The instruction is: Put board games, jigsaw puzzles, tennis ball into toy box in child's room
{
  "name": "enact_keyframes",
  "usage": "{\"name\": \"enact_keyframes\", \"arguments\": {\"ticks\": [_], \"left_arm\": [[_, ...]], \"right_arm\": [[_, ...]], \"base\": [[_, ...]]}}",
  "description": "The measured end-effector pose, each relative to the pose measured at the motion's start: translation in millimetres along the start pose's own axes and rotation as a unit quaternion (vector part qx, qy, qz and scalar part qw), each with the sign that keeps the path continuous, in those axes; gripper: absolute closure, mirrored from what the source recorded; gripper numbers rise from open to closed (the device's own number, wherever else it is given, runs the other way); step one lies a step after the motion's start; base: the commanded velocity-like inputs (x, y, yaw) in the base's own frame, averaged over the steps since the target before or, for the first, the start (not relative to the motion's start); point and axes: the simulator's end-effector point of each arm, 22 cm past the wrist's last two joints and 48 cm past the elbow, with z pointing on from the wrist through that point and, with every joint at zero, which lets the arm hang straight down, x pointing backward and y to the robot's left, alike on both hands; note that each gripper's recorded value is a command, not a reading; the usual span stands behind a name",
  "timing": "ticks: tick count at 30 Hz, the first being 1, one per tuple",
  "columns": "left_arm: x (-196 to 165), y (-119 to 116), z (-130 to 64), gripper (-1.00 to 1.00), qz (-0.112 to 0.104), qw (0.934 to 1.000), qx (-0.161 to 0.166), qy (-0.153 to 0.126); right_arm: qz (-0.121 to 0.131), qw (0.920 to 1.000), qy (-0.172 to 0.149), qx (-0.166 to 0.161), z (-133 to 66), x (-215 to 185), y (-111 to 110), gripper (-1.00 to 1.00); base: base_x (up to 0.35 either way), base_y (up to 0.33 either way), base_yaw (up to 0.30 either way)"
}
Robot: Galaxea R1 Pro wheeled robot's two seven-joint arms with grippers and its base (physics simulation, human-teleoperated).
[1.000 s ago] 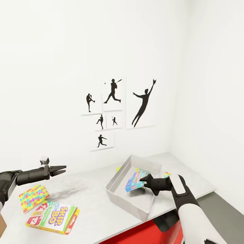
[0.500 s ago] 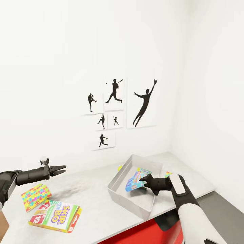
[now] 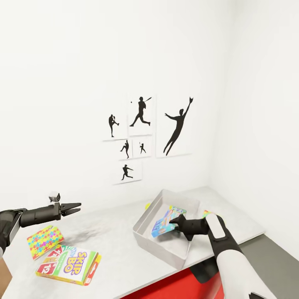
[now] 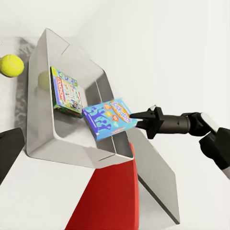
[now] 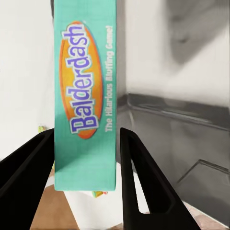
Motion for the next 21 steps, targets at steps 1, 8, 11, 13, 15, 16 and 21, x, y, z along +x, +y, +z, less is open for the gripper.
{"name": "enact_keyframes", "arguments": {"ticks": [1, 8, 11, 13, 15, 16, 21], "left_arm": [[0.0, 0.0, 0.0, -1.00, 0.000, 1.0000, 0.000, 0.000], [0.0, 0.0, 0.0, -1.00, 0.000, 1.0000, 0.000, 0.000], [0.0, 0.0, 0.0, -1.00, 0.000, 1.0000, 0.000, 0.000], [0.0, 0.0, 0.0, -1.00, 0.000, 1.0000, 0.000, 0.000], [0.0, 0.0, 0.0, -1.00, 0.000, 1.0000, 0.000, 0.000], [0.0, 0.0, 0.0, -1.00, 0.000, 1.0000, 0.000, 0.000], [0.1, -0.1, 0.3, -1.00, 0.000, 1.0000, 0.000, 0.000]], "right_arm": [[0.000, 1.0000, 0.001, 0.001, 0.9, 1.2, -0.3, 1.00], [0.003, 1.0000, 0.006, 0.001, 3.7, 5.3, -1.1, 1.00], [0.003, 1.0000, 0.008, 0.001, 3.9, 6.1, -1.0, 1.00], [0.003, 1.0000, 0.008, 0.000, 4.0, 6.4, -0.8, 1.00], [0.002, 1.0000, 0.008, 0.000, 3.9, 6.4, -0.6, 1.00], [0.002, 1.0000, 0.008, 0.000, 3.9, 6.4, -0.5, 1.00], [0.003, 1.0000, 0.007, -0.004, 3.4, 5.4, 1.1, 1.00]], "base": [[0.000, 0.000, 0.000], [0.000, 0.000, 0.000], [0.000, 0.000, 0.000], [0.000, 0.000, 0.000], [0.000, 0.000, 0.000], [0.000, 0.000, 0.000], [0.000, 0.000, 0.000]]}}
